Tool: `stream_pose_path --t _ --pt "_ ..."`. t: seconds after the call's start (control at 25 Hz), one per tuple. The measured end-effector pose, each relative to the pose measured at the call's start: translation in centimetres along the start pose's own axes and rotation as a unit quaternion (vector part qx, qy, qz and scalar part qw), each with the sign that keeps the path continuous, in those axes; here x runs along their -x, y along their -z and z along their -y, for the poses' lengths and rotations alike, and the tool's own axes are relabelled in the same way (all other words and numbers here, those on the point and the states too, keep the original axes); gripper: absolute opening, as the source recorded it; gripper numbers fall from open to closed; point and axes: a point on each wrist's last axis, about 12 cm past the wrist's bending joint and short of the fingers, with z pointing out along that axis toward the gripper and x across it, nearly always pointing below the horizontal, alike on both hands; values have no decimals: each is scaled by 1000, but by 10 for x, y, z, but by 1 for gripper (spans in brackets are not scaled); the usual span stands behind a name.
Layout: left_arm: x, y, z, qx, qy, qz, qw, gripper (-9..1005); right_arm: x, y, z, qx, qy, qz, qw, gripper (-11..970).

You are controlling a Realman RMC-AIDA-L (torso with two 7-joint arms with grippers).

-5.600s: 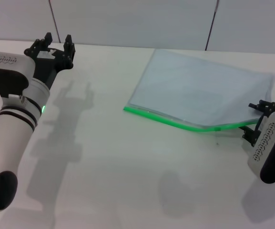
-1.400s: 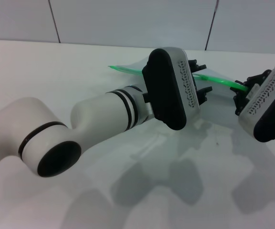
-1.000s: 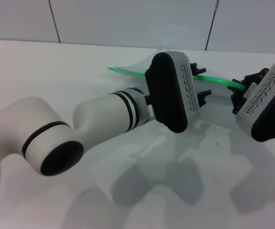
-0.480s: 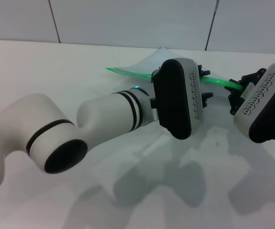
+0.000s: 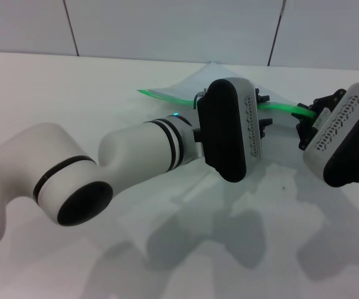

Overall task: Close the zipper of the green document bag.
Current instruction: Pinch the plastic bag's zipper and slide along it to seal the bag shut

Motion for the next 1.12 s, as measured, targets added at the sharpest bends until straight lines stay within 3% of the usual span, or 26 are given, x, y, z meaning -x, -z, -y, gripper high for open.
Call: stream_pose_path --t 1.12 --pt "-4 -2 -2 6 4 -4 1000 286 12 4 -3 2 6 19 1000 51"
